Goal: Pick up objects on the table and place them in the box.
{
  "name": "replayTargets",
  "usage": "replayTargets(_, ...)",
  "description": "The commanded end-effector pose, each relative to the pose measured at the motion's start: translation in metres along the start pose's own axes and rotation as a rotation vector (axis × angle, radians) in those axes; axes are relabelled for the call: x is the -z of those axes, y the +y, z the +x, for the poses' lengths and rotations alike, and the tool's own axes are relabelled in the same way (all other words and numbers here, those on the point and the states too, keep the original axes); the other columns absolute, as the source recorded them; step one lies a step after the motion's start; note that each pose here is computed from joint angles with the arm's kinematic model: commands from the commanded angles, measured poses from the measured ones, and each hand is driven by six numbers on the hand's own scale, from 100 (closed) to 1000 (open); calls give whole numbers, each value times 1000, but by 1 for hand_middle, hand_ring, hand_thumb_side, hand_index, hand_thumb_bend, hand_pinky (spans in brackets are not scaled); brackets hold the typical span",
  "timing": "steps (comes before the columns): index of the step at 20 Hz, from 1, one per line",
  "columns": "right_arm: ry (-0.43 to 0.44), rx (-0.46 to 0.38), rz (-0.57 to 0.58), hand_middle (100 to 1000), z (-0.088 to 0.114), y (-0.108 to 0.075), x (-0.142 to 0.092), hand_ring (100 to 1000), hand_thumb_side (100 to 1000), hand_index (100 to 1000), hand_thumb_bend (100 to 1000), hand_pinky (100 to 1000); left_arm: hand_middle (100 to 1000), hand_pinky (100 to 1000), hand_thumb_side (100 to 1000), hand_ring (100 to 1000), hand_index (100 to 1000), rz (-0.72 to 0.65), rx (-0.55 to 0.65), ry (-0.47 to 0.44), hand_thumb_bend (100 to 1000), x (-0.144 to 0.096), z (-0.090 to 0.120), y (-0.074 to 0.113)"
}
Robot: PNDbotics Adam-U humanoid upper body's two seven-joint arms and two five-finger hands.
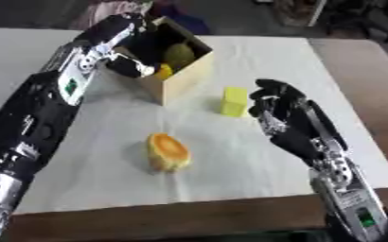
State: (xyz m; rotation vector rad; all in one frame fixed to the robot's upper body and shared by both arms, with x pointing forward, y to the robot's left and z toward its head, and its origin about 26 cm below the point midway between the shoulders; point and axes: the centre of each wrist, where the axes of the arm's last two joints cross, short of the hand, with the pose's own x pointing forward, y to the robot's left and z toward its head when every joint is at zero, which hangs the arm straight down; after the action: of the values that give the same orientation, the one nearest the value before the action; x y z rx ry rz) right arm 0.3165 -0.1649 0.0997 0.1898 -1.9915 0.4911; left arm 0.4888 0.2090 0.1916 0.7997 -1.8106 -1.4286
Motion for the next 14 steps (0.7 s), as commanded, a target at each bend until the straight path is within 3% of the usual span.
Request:
replayTargets(1, -23, -2, -1, 656, 5, -2, 3, 604, 354, 824, 100, 647, 765, 795, 399, 684, 843, 64, 5, -51, 482, -1, 2, 29)
replayTargets(4, -23, -7, -7, 656, 5, -4, 3, 604, 354, 824, 100, 648, 673, 790, 293, 639, 762, 71, -21, -112, 401, -7, 8, 43)
replayTargets(7, -23, -14, -14, 656, 5, -6, 3, 604, 353, 824, 100, 648, 666, 790, 243, 642, 762, 4, -9, -215, 407, -19, 18, 58)
replayTargets(14, -22, -33, -40, 658, 5, -12, 2, 604, 352, 825, 100, 648, 670, 783, 243, 655, 775, -274, 138, -370, 482, -53, 32, 72)
